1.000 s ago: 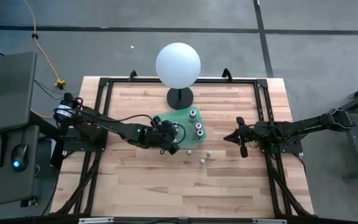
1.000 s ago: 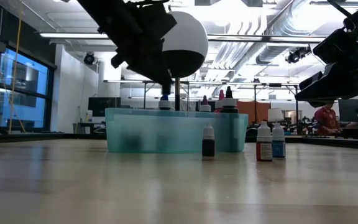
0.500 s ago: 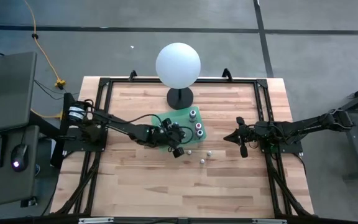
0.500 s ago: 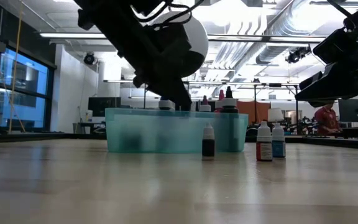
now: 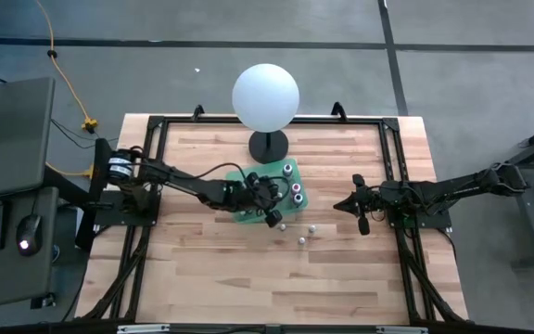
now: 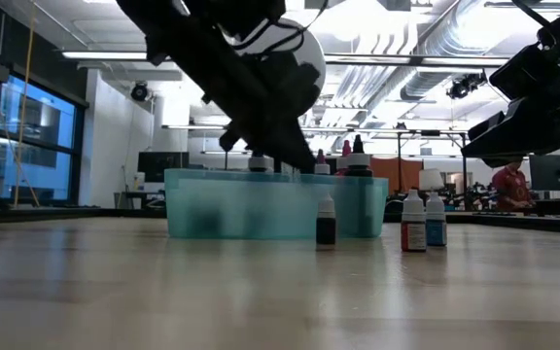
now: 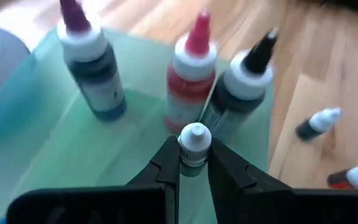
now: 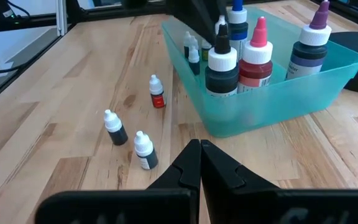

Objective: Pick & Place food coloring
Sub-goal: Put the small purple food coloring bottle into the bin

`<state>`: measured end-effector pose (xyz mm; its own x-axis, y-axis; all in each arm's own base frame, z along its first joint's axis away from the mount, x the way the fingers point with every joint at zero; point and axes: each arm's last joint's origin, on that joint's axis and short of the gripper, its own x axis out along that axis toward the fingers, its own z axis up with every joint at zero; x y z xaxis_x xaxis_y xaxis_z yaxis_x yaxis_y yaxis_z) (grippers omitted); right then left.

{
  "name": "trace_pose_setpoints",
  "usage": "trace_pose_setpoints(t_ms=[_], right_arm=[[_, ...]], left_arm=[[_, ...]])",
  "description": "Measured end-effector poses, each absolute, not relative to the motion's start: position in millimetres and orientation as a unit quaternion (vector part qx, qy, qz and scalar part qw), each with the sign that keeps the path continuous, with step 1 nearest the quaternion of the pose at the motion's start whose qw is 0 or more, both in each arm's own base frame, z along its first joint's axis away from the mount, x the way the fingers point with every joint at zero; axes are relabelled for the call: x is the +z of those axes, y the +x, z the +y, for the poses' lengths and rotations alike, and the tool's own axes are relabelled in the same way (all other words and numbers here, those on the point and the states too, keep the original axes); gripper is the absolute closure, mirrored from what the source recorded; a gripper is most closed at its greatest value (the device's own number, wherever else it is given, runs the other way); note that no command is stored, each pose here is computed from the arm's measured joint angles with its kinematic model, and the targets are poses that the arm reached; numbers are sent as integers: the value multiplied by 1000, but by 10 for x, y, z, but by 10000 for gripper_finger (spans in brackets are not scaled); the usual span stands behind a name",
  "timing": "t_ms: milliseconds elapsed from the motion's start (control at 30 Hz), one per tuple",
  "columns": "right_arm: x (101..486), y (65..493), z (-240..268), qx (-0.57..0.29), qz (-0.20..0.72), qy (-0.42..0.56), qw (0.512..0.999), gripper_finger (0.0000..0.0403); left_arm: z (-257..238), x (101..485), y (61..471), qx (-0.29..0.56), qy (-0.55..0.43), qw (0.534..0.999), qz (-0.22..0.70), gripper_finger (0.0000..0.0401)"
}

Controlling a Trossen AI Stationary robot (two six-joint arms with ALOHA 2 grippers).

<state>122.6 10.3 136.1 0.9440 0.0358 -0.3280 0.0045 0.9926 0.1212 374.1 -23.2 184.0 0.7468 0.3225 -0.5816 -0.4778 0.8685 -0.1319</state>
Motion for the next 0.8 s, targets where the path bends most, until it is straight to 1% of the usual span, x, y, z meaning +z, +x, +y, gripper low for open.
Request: trace_pose_setpoints(t_ms=[367,633,800], right_arm=[[1361,1226,104,8,167,60,984,400],[1361,1225,104,8,167,60,984,400],[1361,1226,104,8,167,60,984,400]], left_arm=[[-240,1649,3761,207,-129,917,316,360],[-250,1573,3790,199,-130,916,324,360],[-249,1546,3792,200,-132,914,327,352]])
